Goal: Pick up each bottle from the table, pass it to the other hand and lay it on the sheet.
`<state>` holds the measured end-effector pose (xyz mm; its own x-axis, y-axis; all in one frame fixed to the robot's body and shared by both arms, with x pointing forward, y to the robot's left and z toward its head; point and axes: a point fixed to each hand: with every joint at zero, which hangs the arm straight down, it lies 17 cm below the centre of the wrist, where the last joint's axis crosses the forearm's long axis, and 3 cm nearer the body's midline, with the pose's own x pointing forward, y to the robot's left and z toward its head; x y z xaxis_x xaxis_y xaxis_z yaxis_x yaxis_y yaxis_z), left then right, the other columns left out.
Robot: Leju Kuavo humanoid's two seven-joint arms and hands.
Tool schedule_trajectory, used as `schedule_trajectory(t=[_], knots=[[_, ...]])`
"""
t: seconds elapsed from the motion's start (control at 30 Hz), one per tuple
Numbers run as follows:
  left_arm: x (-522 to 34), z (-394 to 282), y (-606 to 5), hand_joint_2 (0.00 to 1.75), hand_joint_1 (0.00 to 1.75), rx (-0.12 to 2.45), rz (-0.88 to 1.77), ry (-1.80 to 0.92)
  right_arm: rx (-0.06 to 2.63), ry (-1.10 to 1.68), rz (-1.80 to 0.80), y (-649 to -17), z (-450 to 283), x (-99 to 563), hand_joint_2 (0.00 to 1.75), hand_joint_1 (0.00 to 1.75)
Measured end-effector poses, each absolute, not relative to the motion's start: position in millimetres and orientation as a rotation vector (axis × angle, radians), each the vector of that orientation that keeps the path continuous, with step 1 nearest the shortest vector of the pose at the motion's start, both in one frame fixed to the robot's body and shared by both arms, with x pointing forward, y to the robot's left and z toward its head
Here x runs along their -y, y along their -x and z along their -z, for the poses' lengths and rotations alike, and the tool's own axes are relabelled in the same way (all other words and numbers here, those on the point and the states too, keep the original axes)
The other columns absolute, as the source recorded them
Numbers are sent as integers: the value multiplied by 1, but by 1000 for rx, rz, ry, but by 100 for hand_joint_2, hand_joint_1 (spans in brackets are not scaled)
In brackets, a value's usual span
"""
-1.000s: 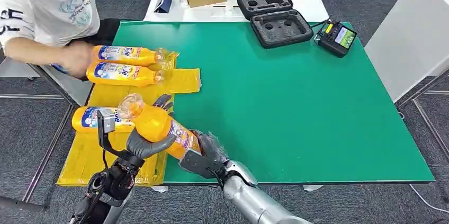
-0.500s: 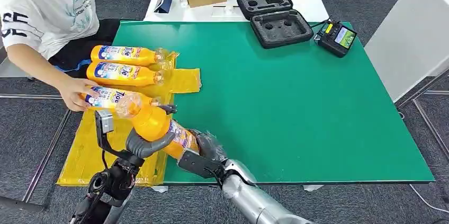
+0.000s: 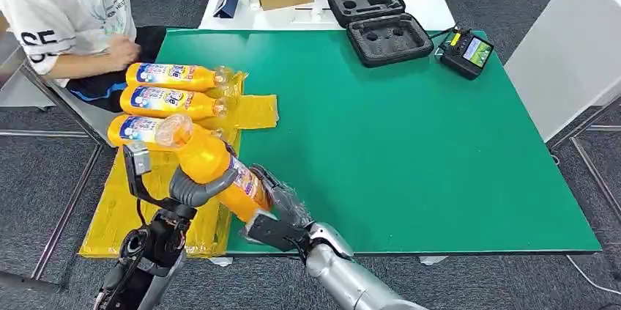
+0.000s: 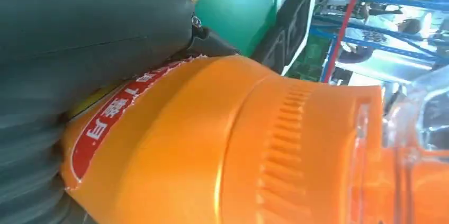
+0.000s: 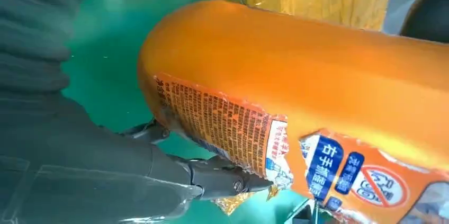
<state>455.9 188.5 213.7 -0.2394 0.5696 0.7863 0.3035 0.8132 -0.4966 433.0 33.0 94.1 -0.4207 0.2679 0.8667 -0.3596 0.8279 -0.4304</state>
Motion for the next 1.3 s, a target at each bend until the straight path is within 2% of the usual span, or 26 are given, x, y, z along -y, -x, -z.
schedule_trajectory(t=[0.2,0.4,0.43,0.53,0.6,0.7,1.3], knots=[[-224,-219,-464,175,175,1931,-345,493,1975,-98,-564,-434,-126,-21,0,0],[-276,-239,-465,175,175,2143,-241,-57,2188,-35,-305,-434,-207,12,0,0],[-283,-245,-463,175,175,2178,-198,-173,2217,-3,-254,-433,-219,21,175,0],[-289,-260,-460,175,175,2244,-39,-479,2295,84,-109,-425,-252,46,175,0],[-287,-268,-458,175,175,2262,176,-774,2354,134,-23,-415,-276,61,175,0],[-276,-266,-461,175,175,2231,401,-970,2395,133,31,-406,-293,70,175,0],[-276,-256,-466,175,175,2198,515,-1016,2452,114,80,-390,-314,81,175,0]])
